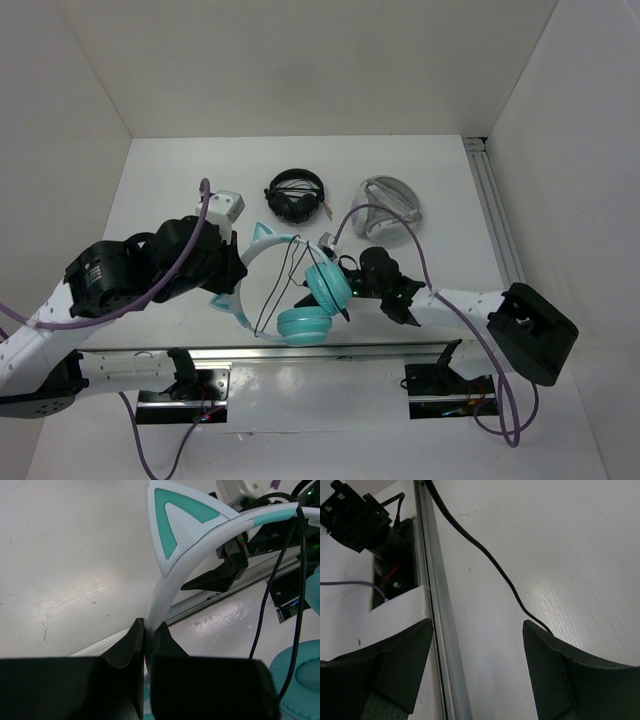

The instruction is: Wrap the headphones

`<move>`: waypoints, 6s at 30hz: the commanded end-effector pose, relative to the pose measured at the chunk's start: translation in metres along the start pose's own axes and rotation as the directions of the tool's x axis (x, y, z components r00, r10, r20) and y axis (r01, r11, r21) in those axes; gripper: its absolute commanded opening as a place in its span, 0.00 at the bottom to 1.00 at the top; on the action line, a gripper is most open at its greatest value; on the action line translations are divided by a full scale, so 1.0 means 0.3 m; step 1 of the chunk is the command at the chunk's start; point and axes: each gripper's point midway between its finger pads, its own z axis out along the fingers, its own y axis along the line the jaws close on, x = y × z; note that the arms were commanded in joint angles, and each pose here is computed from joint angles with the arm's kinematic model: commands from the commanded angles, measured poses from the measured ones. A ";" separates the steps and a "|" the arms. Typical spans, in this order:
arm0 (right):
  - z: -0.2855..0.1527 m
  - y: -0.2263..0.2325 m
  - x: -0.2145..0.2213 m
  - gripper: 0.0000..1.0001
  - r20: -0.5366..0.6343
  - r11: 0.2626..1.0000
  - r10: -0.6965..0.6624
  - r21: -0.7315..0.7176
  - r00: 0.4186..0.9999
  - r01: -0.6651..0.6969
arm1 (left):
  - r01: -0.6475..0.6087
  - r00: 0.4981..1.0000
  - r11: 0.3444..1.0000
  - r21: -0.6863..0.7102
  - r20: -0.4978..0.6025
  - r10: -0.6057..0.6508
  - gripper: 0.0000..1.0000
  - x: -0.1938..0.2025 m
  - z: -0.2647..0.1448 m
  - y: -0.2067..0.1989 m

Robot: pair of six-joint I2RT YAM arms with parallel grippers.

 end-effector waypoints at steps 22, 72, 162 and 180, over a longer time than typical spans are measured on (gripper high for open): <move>0.171 -0.162 0.083 0.03 0.028 0.990 -0.035 0.134 0.999 0.031 | 0.191 0.965 0.974 0.125 0.158 -0.210 0.00 -0.149 -0.083 -0.065; -0.185 0.230 -0.132 0.03 -0.634 0.094 -0.521 0.624 0.572 0.776 | -0.247 0.925 0.957 -0.152 -0.332 0.186 0.00 0.307 0.502 0.137; -0.308 -0.232 -0.400 1.00 -0.132 0.567 -0.133 0.803 0.982 0.185 | -0.101 0.925 0.973 -0.209 -0.380 0.014 0.00 0.276 0.635 0.158; -0.684 -0.079 -0.585 1.00 0.234 0.501 -0.062 0.848 0.970 -0.173 | 0.032 0.961 0.989 -0.145 -0.268 -0.071 0.00 0.221 0.880 -0.095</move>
